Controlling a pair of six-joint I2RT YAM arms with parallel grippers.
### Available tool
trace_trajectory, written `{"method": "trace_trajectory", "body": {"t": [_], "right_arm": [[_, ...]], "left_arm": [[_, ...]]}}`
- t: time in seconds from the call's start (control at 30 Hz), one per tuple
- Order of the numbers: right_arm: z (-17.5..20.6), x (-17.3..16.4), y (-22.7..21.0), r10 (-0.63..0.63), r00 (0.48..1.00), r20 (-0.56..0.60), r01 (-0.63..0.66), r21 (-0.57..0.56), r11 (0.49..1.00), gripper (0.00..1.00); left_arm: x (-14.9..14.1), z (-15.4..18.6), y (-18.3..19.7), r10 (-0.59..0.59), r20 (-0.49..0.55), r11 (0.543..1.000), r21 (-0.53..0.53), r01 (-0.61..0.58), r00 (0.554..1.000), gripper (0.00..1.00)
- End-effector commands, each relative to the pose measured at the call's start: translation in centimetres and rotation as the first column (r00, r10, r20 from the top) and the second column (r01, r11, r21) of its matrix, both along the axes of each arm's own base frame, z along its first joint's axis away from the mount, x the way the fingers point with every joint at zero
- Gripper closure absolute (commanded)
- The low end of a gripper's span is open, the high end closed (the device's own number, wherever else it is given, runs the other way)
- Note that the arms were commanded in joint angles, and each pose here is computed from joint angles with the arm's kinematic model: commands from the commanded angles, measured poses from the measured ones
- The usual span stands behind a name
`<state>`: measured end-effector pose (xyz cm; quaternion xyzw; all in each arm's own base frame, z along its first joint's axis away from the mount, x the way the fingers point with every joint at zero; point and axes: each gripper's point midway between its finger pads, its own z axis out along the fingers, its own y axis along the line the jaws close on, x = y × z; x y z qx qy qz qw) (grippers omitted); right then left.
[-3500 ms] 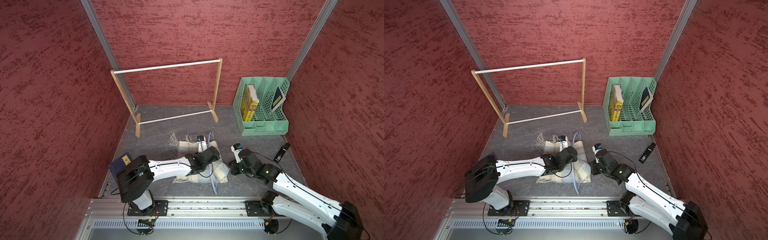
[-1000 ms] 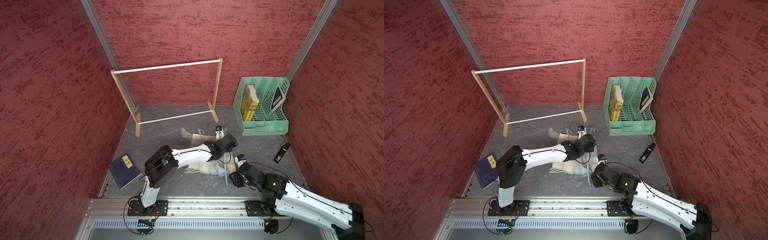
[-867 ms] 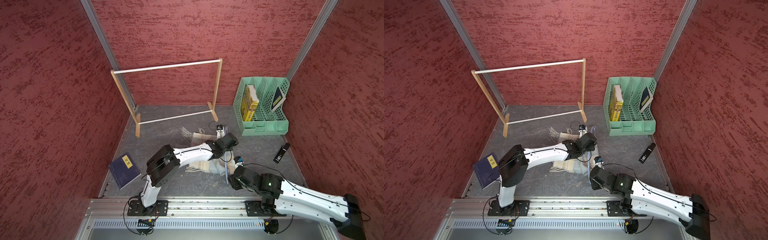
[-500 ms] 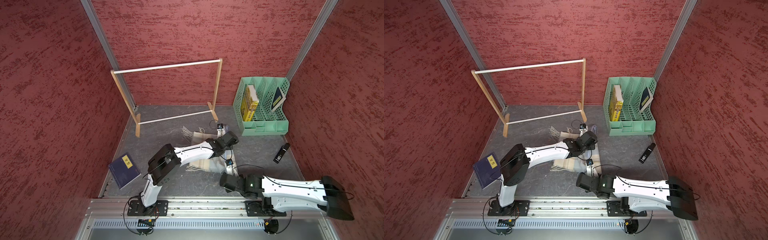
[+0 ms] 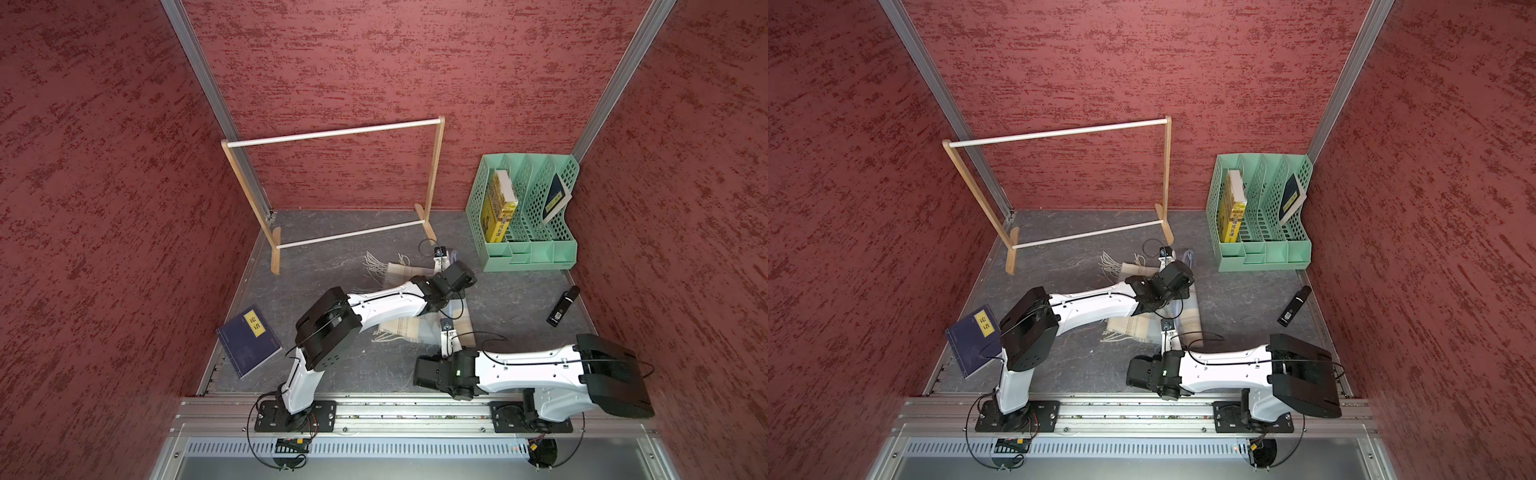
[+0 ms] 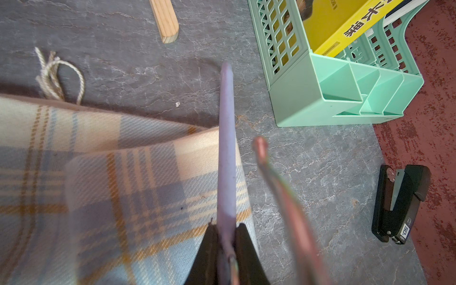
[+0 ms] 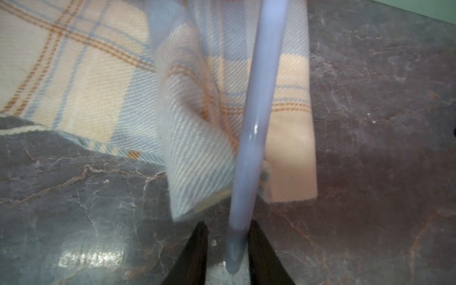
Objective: Hang the scarf on the hanger
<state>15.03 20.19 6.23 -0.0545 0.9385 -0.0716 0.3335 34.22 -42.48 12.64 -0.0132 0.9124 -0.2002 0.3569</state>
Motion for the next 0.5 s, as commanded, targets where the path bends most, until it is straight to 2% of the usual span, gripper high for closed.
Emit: {"method": "trace_trajectory", "body": {"t": [0.0,0.47], "right_arm": [[1.14,0.53,-1.14,-0.042,0.997,0.071,0.046,-0.052,0.998,0.7],[0.39,0.64,-1.66,-0.066,0.994,0.091,0.073,-0.078,0.994,0.77]], "left_arm": [[-0.14,-2.11,0.39,-0.014,-0.034,0.999,0.04,0.016,0.999,1.0],[-0.24,-2.2,0.48,-0.018,-0.04,0.999,0.038,0.02,0.999,1.0]]}}
